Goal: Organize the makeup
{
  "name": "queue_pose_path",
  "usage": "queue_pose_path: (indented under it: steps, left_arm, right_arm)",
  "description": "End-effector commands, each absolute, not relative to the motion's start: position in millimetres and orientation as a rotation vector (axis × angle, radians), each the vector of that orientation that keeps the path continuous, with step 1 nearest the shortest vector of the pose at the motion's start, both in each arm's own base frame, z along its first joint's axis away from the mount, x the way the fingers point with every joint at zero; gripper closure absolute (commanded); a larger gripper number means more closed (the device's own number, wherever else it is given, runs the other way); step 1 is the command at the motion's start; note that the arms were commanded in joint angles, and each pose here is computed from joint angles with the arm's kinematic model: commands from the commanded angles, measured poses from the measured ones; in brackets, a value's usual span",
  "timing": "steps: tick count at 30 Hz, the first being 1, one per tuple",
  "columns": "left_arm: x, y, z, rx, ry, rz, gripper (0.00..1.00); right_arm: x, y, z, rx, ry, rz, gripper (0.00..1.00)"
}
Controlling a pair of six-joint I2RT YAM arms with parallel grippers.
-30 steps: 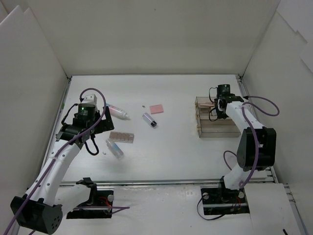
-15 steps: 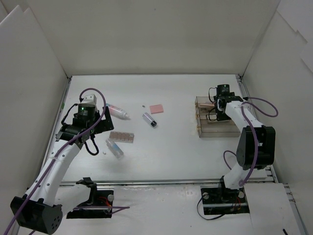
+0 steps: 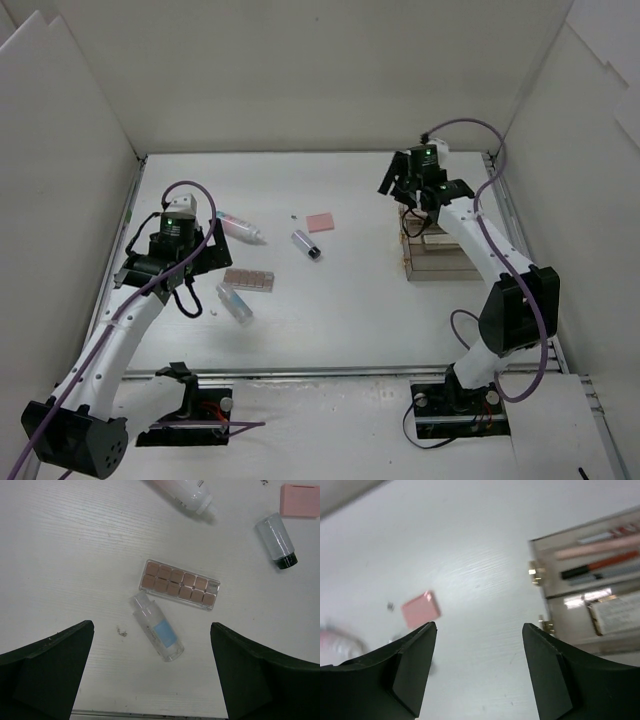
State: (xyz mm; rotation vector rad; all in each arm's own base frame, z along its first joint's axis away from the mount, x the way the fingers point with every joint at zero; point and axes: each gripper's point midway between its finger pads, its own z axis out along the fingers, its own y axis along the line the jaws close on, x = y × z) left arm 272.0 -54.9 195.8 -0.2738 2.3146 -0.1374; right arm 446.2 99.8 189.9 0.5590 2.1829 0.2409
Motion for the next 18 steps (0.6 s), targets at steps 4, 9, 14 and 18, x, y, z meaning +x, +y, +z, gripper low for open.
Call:
queue_pose_path:
  steps: [4,9,14,18]
  left_arm:
    - [270,-48,203,-0.38,2.282,-0.112,0.03]
    - [248,-31,215,-0.498,2.22,-0.072,0.02]
    - [225,-21,236,-0.53,2.127,-0.096,0.02]
    - [212,-19,238,-0.537,2.13,-0.108,0.03]
  right_arm:
    - [408,246,218,-0.582,2.102,0.535,0.29]
    - [374,318,178,-0.935,2.096,0.642,0.26]
    - [352,380,159,-1.212,2.005,0.639,0.24]
    - [347,417,139,-1.364,1.952,0.585,0.22]
